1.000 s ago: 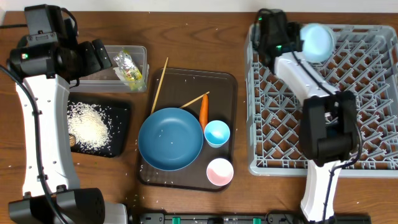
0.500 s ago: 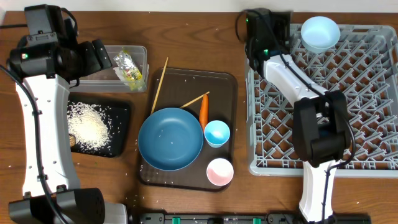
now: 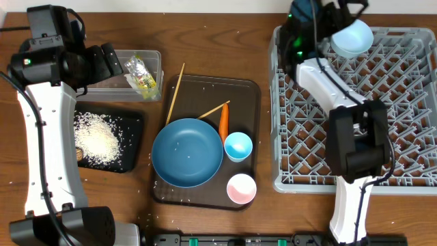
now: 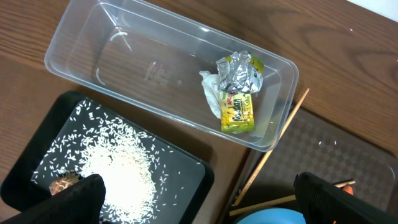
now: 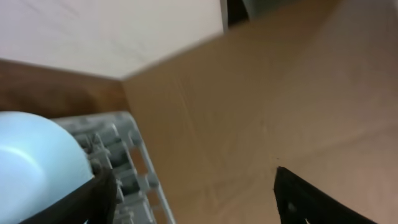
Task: Sort waste into correct bins and load items into the dishwasher rack
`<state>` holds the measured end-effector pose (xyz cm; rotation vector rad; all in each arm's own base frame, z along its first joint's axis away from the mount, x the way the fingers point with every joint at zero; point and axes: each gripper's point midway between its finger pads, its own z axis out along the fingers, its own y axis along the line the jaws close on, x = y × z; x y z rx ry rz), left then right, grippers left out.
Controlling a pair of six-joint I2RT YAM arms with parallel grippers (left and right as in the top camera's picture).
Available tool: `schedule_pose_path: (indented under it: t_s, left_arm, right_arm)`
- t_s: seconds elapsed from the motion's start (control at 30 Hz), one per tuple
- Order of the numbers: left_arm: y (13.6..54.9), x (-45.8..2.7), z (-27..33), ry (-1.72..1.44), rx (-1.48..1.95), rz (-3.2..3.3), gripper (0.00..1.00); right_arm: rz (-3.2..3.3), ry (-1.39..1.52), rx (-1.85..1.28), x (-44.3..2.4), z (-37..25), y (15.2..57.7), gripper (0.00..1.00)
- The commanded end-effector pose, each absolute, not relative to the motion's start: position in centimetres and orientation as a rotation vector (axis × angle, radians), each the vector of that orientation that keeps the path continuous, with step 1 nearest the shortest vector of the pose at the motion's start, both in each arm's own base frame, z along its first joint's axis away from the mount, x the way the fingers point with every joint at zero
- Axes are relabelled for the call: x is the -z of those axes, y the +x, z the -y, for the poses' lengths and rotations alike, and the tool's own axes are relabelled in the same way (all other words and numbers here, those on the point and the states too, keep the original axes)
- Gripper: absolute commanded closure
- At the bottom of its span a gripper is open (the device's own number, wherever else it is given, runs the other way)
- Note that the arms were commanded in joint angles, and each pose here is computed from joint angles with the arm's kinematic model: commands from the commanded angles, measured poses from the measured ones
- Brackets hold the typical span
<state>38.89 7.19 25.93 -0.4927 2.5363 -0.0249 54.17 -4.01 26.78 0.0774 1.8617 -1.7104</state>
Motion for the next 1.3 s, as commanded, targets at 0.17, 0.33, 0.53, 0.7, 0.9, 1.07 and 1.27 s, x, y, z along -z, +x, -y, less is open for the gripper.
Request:
schedule_pose_path:
  t_s: [0.17, 0.33, 0.53, 0.7, 0.9, 1.07, 1.27]
  left_arm:
    - [38.7, -25.2, -7.4, -0.509, 0.024, -2.556, 0.02]
    - [38.8, -25.2, -7.4, -0.509, 0.024, -2.556, 0.02]
    - [38.7, -25.2, -7.4, -0.509, 0.024, -2.556, 0.02]
    - [38.7, -25.2, -7.4, -0.509, 0.024, -2.556, 0.02]
    - [38.7, -25.2, -7.4, -0.509, 0.024, -2.556, 0.02]
    - [38.7, -25.2, -7.4, -0.509, 0.024, -2.556, 0.02]
    - [38.8, -25.2, -7.4, -0.509, 0.024, -2.556, 0.02]
  right_arm:
    - [-1.827, 0.217, 1.668, -28.7, 5.1, 53.1, 0.23]
    - [-1.807, 0.195, 1.627, -29.0, 4.0, 53.5, 0.22]
    - [-1.767, 0.198, 1.538, -29.1, 2.2, 54.1, 0.22]
    - [-1.722, 0.206, 1.430, -29.7, -0.2, 54.4, 0.23]
    - [-1.633, 0.254, 1.181, -31.5, -3.5, 54.9, 0.22]
    - [-1.661, 0.188, 0.771, -31.5, -8.0, 56.2, 0.23]
    - [-1.815, -0.053, -0.068, -31.8, -15.0, 56.5, 0.25]
